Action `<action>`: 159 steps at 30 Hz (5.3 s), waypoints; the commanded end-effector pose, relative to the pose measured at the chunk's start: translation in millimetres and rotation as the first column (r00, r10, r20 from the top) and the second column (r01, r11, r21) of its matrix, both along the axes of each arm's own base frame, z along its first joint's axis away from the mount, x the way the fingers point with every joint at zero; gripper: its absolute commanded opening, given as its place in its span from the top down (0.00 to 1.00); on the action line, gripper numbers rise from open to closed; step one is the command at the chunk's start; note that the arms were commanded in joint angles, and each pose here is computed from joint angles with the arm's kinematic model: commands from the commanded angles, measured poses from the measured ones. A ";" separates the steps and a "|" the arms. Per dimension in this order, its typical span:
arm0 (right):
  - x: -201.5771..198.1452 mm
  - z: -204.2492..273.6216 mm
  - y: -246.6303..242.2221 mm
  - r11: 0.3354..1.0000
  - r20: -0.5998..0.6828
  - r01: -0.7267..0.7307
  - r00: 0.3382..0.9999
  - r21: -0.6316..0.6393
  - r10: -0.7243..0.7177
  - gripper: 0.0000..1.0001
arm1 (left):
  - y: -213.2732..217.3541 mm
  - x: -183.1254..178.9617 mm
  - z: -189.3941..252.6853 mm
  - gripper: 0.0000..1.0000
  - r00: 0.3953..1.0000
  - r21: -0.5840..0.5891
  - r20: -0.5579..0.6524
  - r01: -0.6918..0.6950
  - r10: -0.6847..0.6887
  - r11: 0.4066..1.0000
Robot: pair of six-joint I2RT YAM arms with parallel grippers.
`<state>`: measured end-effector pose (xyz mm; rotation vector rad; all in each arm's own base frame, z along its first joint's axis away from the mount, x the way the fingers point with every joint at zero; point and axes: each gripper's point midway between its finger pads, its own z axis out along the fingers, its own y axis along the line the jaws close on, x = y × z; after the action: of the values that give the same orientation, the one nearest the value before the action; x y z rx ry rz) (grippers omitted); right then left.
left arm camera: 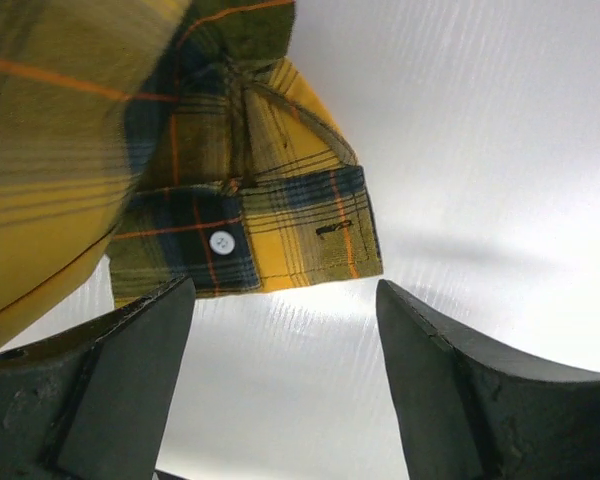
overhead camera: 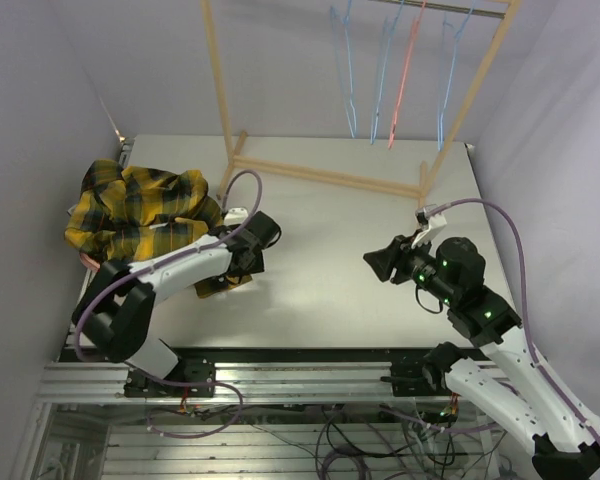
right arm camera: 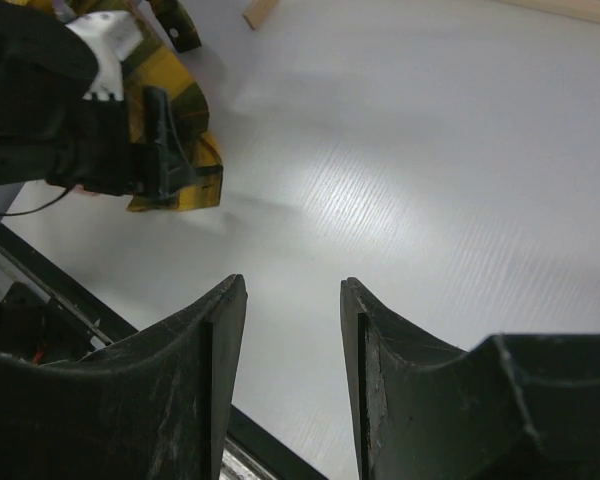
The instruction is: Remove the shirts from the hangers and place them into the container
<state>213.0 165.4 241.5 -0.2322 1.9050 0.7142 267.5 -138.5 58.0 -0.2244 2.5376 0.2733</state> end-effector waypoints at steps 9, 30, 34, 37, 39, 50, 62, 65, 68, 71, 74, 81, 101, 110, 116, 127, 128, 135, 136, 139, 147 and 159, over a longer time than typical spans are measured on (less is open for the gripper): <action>2.4 -2.4 5.9 1.000 0.006 -0.018 1.000 0.022 0.018 0.57 | 18.9 -16.1 -30.4 0.15 0.974 -0.057 0.067 -0.214 0.217 0.975; 9.8 -7.1 15.6 0.999 0.001 -0.047 0.999 0.020 0.047 0.57 | 7.2 1.8 5.2 0.15 0.944 -0.140 0.213 -0.227 0.253 0.964; 11.7 -8.7 19.8 0.998 -0.003 -0.062 0.998 0.022 0.062 0.57 | 1.3 9.2 8.9 0.16 0.924 -0.203 0.262 -0.229 0.278 0.952; 12.1 -6.6 20.8 0.997 0.003 -0.067 0.998 0.023 0.067 0.57 | 5.8 13.6 3.1 0.16 0.908 -0.173 0.295 -0.254 0.296 0.952; 12.1 -5.7 21.5 0.997 0.005 -0.071 0.997 0.025 0.071 0.57 | 7.5 18.3 -1.1 0.16 0.903 -0.149 0.310 -0.265 0.299 0.953; 9.6 -8.3 22.1 0.996 0.003 -0.086 0.996 0.016 0.086 0.57 | 18.6 26.0 -18.2 0.14 0.878 -0.049 0.353 -0.329 0.324 0.943; 10.4 -5.4 20.4 0.997 0.011 -0.080 0.997 0.009 0.080 0.56 | 15.8 9.5 -60.2 0.16 0.904 -0.073 0.266 -0.328 0.335 0.942; 10.5 -5.3 20.4 0.997 0.011 -0.078 0.997 0.011 0.078 0.56 | 6.7 7.7 -71.9 0.27 0.919 -0.119 0.237 -0.295 0.316 0.948; 10.3 -5.6 20.6 0.997 0.009 -0.078 0.997 0.014 0.078 0.56 | -1.3 3.7 -83.2 0.49 0.935 -0.154 0.201 -0.265 0.293 0.952; 10.3 -5.8 20.2 0.997 0.008 -0.075 0.997 0.014 0.075 0.56 | -3.0 -1.8 -92.6 0.93 0.941 -0.154 0.165 -0.271 0.295 0.950; 10.5 -5.5 19.3 0.997 0.009 -0.070 0.998 0.015 0.069 0.56 | -12.9 -0.6 -94.3 0.93 0.958 -0.133 0.144 -0.228 0.246 0.965; 10.2 -5.5 19.2 0.998 0.007 -0.066 0.998 0.022 0.066 0.56 | -86.9 36.0 -25.2 0.93 0.974 -0.033 0.224 0.038 -0.030 0.999; 8.9 -3.9 19.6 0.997 0.018 -0.078 0.997 0.017 0.077 0.56 | 102.2 38.0 275.2 0.93 0.758 -0.013 0.603 -0.301 0.248 0.953; 12.0 -1.6 25.4 0.995 0.016 -0.097 0.995 0.021 0.097 0.56 | 198.0 29.1 191.9 0.92 0.776 -0.034 0.429 -0.497 0.462 0.867; 12.1 -1.2 23.3 0.996 0.016 -0.087 0.996 0.018 0.087 0.56 | 189.8 37.3 78.0 0.91 0.865 -0.114 0.152 -0.465 0.478 0.878; 12.4 -3.0 22.8 0.997 0.003 -0.081 0.997 0.016 0.081 0.56 | 150.8 14.4 -28.9 0.70 0.874 -0.305 -0.164 -0.486 0.457 0.819; 12.5 -2.5 23.0 0.997 0.003 -0.081 0.997 0.016 0.081 0.56 | 146.7 10.9 -35.1 0.68 0.872 -0.317 -0.183 -0.489 0.454 0.813; 12.9 3.7 22.8 0.997 0.013 -0.082 0.997 0.014 0.082 0.56 | 147.6 -9.7 -55.3 0.56 0.851 -0.290 -0.225 -0.523 0.474 0.802; 13.0 4.0 23.5 0.996 0.012 -0.086 0.996 0.015 0.086 0.56 | 149.8 -10.9 -53.4 0.56 0.851 -0.280 -0.218 -0.524 0.478 0.804; 12.9 4.8 26.4 0.995 0.006 -0.095 0.995 0.026 0.095 0.56 | 156.1 -12.8 -39.4 0.45 0.848 -0.262 -0.185 -0.529 0.496 0.807; 11.4 5.7 31.2 0.992 -0.004 -0.121 0.993 0.033 0.121 0.56 | 177.8 -7.2 31.2 0.01 0.842 -0.241 0.004 -0.522 0.539 0.818; 15.3 4.0 33.4 0.991 -0.019 -0.133 0.991 0.001 0.133 0.55 | 188.9 30.9 232.0 0.01 0.770 -0.282 0.521 -0.252 0.368 0.926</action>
<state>226.9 198.0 235.2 -0.3386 1.9414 0.8083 303.5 45.1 239.8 -0.8206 2.0093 0.0288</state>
